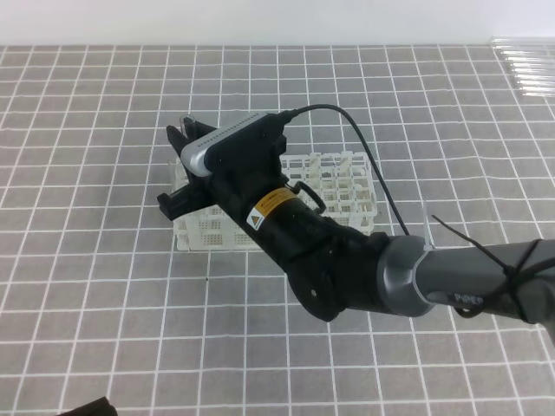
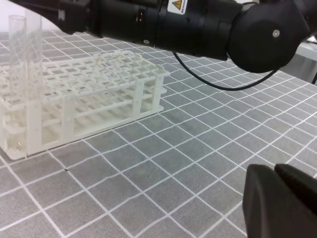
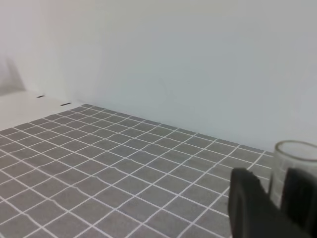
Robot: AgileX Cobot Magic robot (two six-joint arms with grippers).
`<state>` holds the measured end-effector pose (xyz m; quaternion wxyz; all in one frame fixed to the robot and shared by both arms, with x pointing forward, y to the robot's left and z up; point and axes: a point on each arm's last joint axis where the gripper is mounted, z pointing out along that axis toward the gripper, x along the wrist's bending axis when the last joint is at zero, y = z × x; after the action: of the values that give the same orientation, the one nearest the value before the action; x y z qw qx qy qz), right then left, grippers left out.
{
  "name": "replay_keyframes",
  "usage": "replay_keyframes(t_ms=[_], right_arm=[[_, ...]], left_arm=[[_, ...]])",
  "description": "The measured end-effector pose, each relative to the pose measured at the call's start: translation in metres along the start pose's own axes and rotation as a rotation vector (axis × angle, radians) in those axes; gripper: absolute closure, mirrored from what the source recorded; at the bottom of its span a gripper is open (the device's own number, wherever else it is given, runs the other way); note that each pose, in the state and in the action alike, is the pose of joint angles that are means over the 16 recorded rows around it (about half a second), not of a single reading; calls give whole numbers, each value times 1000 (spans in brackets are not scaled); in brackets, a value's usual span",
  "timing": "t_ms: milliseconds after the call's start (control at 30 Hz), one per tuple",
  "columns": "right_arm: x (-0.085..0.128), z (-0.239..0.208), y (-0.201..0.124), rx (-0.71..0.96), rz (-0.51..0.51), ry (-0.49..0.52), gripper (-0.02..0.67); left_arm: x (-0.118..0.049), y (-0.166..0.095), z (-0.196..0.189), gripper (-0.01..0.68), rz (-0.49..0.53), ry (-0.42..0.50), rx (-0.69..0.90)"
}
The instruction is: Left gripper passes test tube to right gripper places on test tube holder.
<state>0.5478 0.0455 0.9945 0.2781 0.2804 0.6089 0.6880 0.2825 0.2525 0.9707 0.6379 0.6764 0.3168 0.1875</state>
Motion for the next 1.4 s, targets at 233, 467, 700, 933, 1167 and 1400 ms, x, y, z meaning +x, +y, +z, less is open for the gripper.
replay_keyframes(t_ms=[233,467,700,933,1167,1400], right_arm=[[0,0,-1,12,5,-5,494],[-1,-1,0,37,19,-16,384],[-1,-5,21,79,18,-15,316],[3,-25,74,189,13,23,412],[7,-68,132,336,9,83,566],[10,-127,161,403,3,126,653]], left_arm=[[0,1,0,673,0,0,-3],[0,1,0,673,0,0,-5],[0,1,0,673,0,0,-4],[0,0,0,674,0,0,-3],[0,0,0,674,0,0,-3],[0,0,0,674,0,0,-3]])
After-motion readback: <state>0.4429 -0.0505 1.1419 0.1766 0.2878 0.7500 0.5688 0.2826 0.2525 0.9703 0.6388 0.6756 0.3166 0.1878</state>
